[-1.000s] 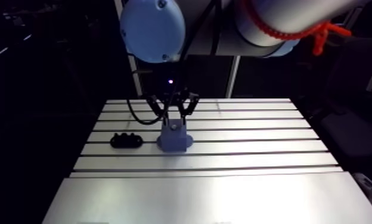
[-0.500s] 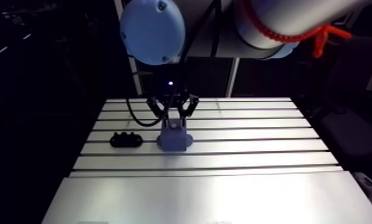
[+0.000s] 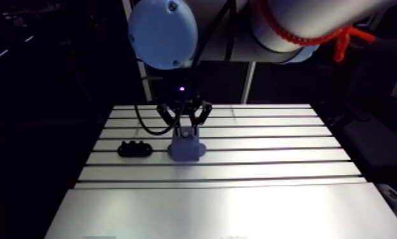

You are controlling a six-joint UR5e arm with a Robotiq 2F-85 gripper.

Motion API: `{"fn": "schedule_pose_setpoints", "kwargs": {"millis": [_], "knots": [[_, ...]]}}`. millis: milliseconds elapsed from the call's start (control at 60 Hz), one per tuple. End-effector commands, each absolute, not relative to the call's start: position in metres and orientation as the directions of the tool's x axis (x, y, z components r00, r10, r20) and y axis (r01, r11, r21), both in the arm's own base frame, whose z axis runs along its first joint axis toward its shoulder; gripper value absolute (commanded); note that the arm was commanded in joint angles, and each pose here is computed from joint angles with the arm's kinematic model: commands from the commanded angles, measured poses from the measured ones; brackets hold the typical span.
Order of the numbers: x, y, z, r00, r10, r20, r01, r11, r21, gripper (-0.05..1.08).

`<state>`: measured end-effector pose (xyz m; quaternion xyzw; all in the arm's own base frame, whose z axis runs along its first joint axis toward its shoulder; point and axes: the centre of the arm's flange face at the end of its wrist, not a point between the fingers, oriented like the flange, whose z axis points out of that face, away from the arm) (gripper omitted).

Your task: Pick up the M10 bolt and insert it into the hex recess until seated.

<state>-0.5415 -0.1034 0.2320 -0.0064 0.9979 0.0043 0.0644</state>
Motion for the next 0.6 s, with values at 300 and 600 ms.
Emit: {"fn": "schedule_pose_setpoints", "kwargs": {"millis": [300,600], "knots": [[-0.5423,-0.1037,0.2293,-0.991,-0.010,-0.133,-0.011,1.000,0.006,0.62],[-0.5444,-0.1036,0.2309,-0.993,-0.010,-0.115,-0.011,1.000,0.007,0.64]]}}
